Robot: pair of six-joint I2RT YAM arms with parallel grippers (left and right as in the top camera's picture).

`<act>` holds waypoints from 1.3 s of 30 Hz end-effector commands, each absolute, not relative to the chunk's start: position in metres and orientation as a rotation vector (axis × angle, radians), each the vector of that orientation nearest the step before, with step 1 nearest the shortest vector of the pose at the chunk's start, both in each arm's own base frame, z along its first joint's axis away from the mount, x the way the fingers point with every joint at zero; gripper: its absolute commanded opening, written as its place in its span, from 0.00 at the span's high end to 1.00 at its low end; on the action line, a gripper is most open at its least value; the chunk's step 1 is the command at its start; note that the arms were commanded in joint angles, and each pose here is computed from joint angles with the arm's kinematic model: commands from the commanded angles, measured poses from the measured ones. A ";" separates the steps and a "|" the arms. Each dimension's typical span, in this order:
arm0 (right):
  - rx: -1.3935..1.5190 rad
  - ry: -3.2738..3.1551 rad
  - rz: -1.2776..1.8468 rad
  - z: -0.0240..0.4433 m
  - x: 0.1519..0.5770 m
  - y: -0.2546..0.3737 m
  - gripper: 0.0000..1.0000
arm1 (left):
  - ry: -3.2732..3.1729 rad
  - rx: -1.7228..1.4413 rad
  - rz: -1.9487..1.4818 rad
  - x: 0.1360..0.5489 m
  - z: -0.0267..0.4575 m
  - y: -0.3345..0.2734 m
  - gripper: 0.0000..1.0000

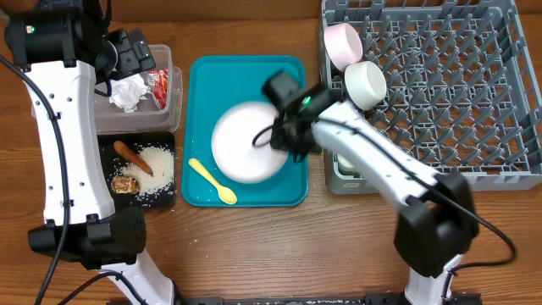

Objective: Sort waste into correct bins and load items into the dishwasher
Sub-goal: 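Grasp the white plate rim and lift it with the right gripper, then stand the white plate upright in the dish rack, right gripper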

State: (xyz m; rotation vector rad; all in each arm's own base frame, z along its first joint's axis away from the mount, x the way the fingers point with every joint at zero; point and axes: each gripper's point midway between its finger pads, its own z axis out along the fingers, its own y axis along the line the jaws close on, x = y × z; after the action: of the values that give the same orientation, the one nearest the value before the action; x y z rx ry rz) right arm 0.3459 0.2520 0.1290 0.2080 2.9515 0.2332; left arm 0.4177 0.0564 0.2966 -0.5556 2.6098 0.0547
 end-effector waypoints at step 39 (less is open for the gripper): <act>0.446 2.136 -1.008 0.249 0.526 -0.080 0.96 | 2.600 -0.553 0.043 0.416 0.301 0.053 0.00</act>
State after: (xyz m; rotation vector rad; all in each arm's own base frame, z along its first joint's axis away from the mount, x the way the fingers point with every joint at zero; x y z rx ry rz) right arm 0.5230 -0.0815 0.2578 0.4524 2.1300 -0.9875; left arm 0.4177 0.0565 0.2966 -0.5557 2.6097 0.0552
